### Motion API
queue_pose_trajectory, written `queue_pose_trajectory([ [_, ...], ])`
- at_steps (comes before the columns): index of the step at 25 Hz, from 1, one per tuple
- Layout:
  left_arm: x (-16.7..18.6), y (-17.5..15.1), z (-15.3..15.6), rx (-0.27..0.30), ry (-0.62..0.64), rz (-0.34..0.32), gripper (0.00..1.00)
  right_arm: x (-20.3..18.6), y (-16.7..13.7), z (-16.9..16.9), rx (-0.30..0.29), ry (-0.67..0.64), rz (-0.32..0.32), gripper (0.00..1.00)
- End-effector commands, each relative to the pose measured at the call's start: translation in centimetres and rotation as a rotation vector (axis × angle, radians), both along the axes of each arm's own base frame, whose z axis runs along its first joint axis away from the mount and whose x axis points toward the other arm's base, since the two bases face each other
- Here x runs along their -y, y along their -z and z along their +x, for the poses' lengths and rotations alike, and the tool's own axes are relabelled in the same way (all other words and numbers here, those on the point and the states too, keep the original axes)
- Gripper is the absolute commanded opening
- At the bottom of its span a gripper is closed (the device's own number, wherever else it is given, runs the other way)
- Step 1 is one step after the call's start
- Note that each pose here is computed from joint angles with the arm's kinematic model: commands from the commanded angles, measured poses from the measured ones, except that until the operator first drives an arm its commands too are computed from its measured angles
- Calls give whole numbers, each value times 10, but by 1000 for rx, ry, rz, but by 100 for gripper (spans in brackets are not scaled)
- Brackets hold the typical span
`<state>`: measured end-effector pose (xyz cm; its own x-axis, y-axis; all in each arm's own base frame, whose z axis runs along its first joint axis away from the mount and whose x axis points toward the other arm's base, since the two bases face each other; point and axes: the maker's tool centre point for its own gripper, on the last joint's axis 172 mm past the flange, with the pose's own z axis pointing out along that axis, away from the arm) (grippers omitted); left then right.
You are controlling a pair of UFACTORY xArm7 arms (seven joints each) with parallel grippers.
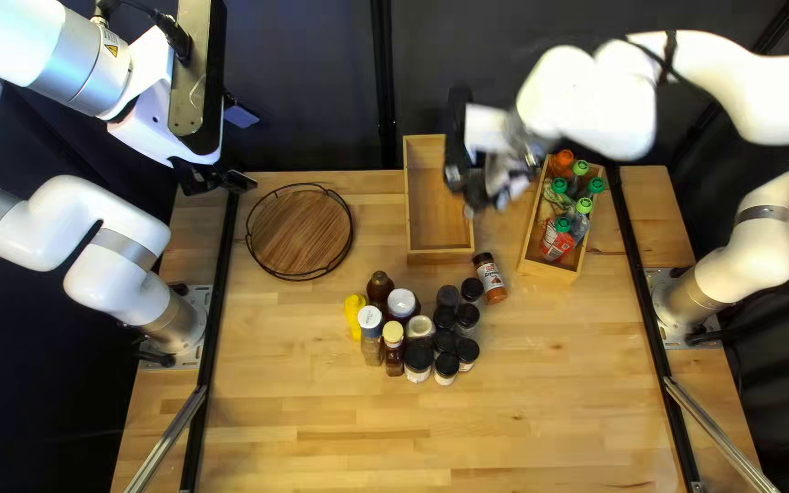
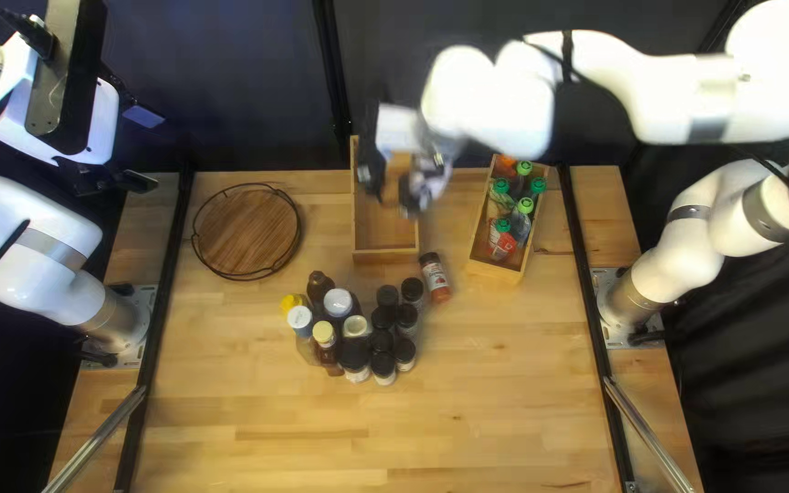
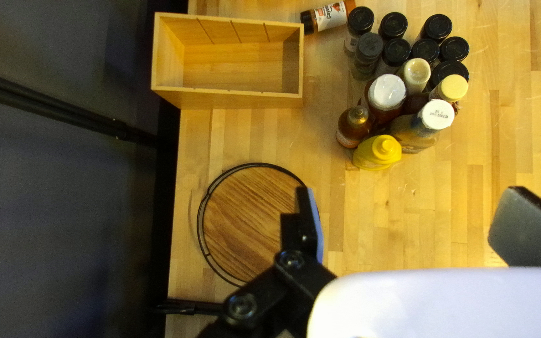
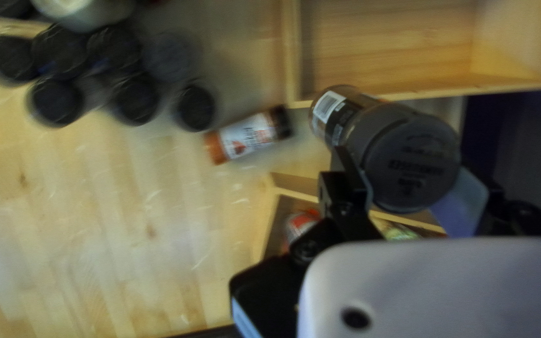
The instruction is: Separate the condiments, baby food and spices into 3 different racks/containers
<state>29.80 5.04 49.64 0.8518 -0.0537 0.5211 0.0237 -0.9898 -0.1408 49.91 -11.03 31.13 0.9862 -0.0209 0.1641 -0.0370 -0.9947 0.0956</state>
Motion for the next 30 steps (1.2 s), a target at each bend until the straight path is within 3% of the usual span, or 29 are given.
queue_pose_trajectory([
  [1, 0, 0, 0, 0, 0, 0, 100, 19, 13, 12, -1, -17, 18, 0],
  [8, 0, 0, 0, 0, 0, 0, 100, 64, 36, 13, 15, 1, 24, 0],
  [14, 0, 0, 0, 0, 0, 0, 100, 107, 75, 7, 10, 42, 14, 0],
  [30, 0, 0, 0, 0, 0, 0, 100, 173, 165, 11, -22, 146, -50, 0],
])
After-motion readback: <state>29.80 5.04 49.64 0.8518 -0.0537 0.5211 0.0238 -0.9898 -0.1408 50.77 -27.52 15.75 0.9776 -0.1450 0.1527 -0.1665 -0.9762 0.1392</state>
